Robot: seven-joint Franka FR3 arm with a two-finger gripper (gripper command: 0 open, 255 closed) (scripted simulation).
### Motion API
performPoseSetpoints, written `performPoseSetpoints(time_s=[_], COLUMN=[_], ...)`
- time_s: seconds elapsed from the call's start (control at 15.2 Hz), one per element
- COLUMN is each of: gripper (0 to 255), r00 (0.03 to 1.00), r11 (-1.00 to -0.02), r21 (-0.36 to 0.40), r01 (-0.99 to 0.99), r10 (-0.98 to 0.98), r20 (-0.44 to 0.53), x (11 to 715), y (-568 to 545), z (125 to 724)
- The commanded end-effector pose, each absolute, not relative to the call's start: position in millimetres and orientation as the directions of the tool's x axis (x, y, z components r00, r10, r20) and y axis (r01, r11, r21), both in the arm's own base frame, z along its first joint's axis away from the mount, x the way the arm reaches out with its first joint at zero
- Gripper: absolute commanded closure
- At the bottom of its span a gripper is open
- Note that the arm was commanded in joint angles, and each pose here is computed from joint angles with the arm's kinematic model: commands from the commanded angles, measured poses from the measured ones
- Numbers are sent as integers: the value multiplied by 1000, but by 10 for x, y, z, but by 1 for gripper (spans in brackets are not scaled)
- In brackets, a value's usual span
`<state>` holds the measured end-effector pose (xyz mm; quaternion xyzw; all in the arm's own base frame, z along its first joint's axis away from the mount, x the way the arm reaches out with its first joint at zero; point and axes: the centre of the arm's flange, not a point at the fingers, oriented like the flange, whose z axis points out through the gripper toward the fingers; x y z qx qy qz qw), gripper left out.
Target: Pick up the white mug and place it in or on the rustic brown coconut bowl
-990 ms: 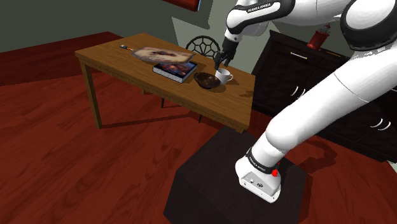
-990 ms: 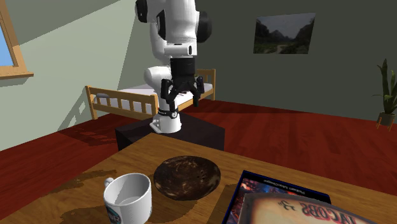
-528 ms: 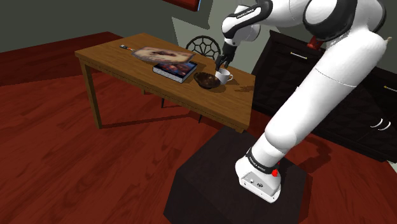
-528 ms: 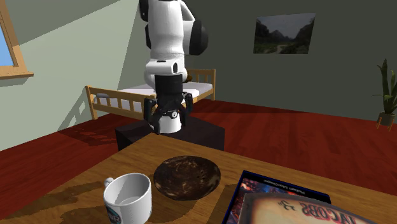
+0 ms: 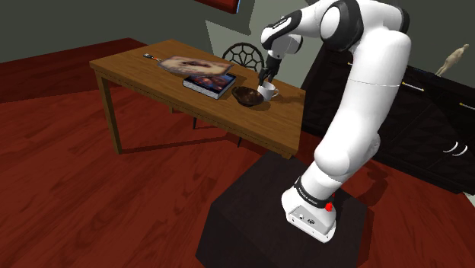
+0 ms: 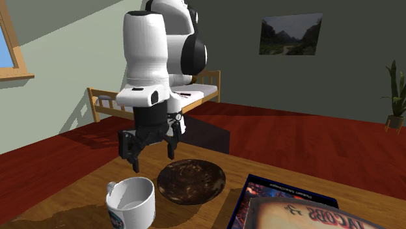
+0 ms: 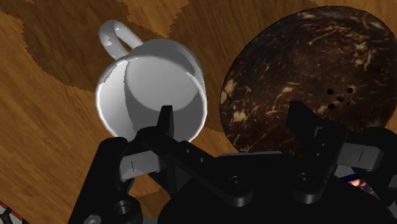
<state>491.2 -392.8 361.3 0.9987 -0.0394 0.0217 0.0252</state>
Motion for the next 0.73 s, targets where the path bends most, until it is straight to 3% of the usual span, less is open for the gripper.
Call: performPoseSetpoints(time_s=[0.0,0.66], gripper=[0,0], r00=[996,996], r11=[-996,-996], r21=[51,52], r01=[-77,-77], r10=[-75,-75], r20=[44,44], x=[5006,5028], y=[-4107,-4145], z=[3479,3072])
